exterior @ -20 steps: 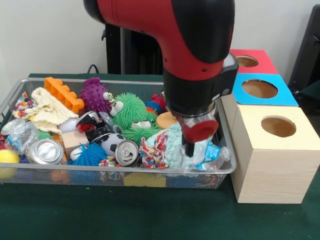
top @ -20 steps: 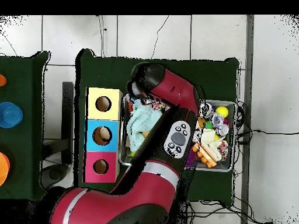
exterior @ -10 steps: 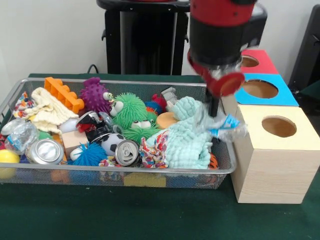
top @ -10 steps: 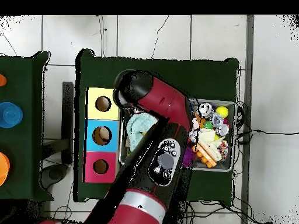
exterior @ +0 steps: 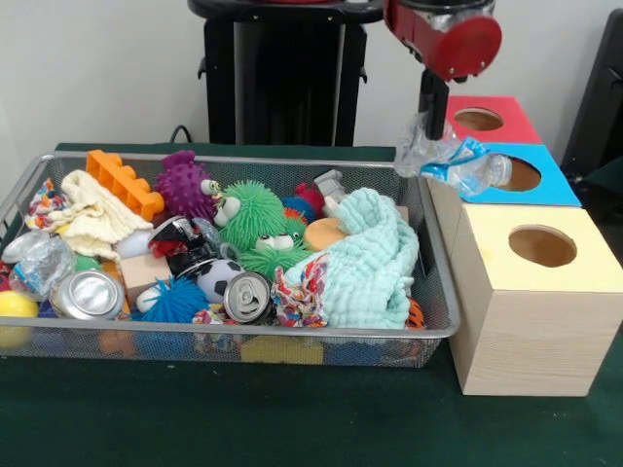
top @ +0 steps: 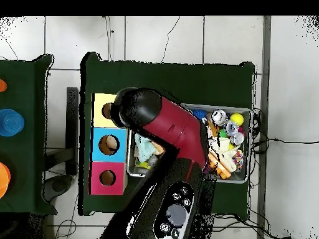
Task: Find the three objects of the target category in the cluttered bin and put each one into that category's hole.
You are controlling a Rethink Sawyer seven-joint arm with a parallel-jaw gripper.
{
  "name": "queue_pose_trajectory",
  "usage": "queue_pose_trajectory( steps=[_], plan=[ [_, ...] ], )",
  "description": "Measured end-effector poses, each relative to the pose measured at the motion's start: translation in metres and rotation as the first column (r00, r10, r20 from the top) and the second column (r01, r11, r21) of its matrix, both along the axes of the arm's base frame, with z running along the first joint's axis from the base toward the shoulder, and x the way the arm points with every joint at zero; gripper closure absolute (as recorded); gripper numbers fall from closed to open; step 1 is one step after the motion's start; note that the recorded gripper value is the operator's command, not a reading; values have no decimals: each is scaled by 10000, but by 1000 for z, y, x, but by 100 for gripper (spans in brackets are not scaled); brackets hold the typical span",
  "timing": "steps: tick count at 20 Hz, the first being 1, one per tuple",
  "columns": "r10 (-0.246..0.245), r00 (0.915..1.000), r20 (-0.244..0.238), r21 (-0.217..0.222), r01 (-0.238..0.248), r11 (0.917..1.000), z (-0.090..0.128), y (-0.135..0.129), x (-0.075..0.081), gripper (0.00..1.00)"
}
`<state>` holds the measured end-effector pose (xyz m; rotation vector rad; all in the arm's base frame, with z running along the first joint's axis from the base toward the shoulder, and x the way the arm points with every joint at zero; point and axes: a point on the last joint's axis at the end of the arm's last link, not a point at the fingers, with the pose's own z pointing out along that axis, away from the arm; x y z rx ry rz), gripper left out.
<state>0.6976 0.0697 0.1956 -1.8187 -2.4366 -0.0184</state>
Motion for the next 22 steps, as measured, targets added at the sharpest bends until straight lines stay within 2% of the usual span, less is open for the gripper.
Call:
queue_pose_trajectory(
  steps=[5,11,13,15,19,22],
  plan=[
    [-223,9984,518,-374,242,9990,1,-11,-8,100],
    [-190,9977,645,-721,237,9971,-9,-16,-14,100],
    [8,9985,554,-923,43,9957,-12,-13,-18,100],
    [419,9982,422,-1276,-362,9912,-14,-2,-24,100],
    [895,9955,297,-1621,-836,9832,-16,14,-29,100],
    [1397,9901,157,-2015,-1337,9703,-17,31,-37,100]
  ],
)
